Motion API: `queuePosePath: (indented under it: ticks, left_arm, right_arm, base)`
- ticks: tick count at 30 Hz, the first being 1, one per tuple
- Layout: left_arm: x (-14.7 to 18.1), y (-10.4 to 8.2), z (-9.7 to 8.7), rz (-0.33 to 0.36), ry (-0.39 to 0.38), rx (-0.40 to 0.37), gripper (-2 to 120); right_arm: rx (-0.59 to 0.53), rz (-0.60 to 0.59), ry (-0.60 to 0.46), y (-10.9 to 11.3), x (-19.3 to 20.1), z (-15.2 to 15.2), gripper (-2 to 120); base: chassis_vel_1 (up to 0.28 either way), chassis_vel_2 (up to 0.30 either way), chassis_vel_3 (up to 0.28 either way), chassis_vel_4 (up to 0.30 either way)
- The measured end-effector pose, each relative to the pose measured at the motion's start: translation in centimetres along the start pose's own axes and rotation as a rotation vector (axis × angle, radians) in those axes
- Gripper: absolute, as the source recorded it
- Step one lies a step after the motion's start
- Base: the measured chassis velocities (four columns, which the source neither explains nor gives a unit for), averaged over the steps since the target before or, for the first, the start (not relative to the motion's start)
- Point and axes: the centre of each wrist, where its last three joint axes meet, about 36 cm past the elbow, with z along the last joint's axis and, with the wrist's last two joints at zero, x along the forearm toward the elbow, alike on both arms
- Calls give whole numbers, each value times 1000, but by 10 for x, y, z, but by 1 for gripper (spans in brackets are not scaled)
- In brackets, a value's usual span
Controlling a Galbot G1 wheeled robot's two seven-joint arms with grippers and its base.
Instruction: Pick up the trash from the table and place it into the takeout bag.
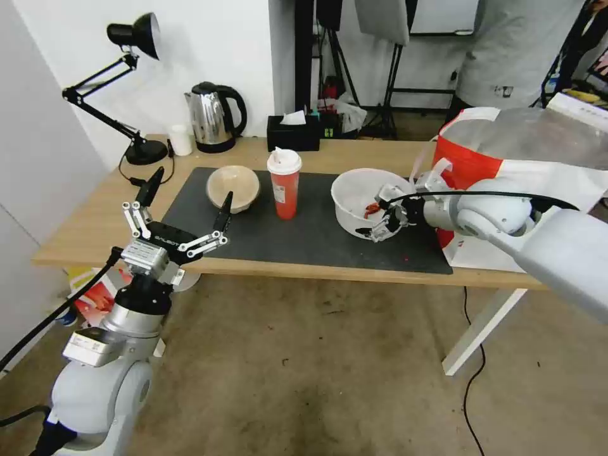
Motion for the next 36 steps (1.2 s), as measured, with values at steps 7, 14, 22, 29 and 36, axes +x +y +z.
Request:
queuePosePath:
  ticks: [7, 14, 22, 29, 36]
  left_arm:
    - [1, 0, 0, -3, 0, 1, 100]
    - [1, 0, 1, -5, 0, 1, 100]
    - [1, 0, 2, -4, -2, 0, 100]
    - [2, -1, 4, -4, -9, -2, 100]
    - [2, 0, 4, -4, -10, -4, 100]
  right_arm:
    - [-2, -6, 16, 0, -11, 5, 100]
    - [-2, 1, 20, -4, -18, 4, 100]
    - [-11, 16, 32, -14, -24, 5, 100]
    - [-14, 17, 39, -17, -32, 7, 100]
    - [-17, 8, 37, -16, -43, 7, 100]
  base:
    - [0, 0, 0, 0]
    - [0, 0, 0, 0]
    - [0, 0, 0, 0]
    - [0, 0, 0, 0]
    - [0, 0, 0, 0]
